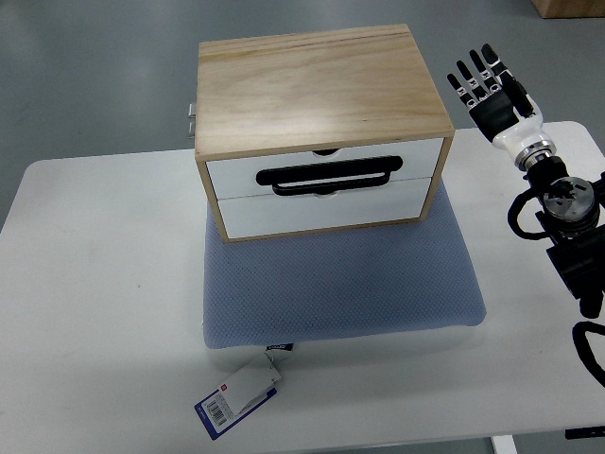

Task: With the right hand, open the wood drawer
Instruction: 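Raise the right hand and swing it over the wooden box top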

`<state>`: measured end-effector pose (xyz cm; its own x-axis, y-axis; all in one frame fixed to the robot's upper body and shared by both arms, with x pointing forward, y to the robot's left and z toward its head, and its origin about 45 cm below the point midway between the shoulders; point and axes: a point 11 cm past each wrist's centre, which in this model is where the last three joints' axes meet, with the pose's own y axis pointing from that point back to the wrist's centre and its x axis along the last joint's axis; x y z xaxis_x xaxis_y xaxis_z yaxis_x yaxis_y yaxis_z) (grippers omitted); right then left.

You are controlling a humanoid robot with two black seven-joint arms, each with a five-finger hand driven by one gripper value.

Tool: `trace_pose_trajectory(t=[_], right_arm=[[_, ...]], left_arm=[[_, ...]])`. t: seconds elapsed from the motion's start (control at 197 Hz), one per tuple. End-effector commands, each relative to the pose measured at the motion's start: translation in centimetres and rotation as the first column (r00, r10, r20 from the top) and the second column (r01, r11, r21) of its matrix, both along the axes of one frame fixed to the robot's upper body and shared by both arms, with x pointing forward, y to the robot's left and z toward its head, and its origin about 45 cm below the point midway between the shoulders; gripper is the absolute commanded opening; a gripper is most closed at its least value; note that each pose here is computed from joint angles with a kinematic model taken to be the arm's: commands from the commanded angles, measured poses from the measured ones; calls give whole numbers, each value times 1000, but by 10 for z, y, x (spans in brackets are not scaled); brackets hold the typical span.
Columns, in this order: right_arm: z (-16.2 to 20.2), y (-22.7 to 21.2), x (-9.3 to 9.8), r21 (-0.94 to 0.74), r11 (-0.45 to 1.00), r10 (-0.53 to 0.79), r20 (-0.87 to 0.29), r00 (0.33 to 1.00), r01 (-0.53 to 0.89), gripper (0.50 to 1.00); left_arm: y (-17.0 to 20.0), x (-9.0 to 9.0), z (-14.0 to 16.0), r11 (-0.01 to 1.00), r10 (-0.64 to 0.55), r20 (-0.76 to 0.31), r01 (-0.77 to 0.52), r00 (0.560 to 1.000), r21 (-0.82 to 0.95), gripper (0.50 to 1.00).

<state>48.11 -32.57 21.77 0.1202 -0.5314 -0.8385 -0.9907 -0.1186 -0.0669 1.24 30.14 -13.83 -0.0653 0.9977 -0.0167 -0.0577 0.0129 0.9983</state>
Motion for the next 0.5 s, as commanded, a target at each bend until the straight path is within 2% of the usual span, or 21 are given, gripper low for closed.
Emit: trace_pose_trajectory(t=[0.0,0.386,0.391,0.401,0.493], right_arm=[[-1,0,0,0,1000,-1,-1,1000,1,946],[15,-6,6,-47,999,13,20,1000,-12,946],[40,-10,14,-87,996,26,57,998,-21,946],[45,-11,16,-101,995,29,65,997,-23,946],[76,-20,25,-255,966,75,82,994,-52,946]], left_arm=[[0,0,0,1000,0,0,0,1000,0,1000],[-1,0,0,1000,0,0,0,1000,-1,1000],[-1,0,0,1000,0,0,0,1000,-3,1000],[-2,0,0,1000,0,0,0,1000,-4,1000],[-3,0,0,1000,-2,0,2,1000,-7,1000]])
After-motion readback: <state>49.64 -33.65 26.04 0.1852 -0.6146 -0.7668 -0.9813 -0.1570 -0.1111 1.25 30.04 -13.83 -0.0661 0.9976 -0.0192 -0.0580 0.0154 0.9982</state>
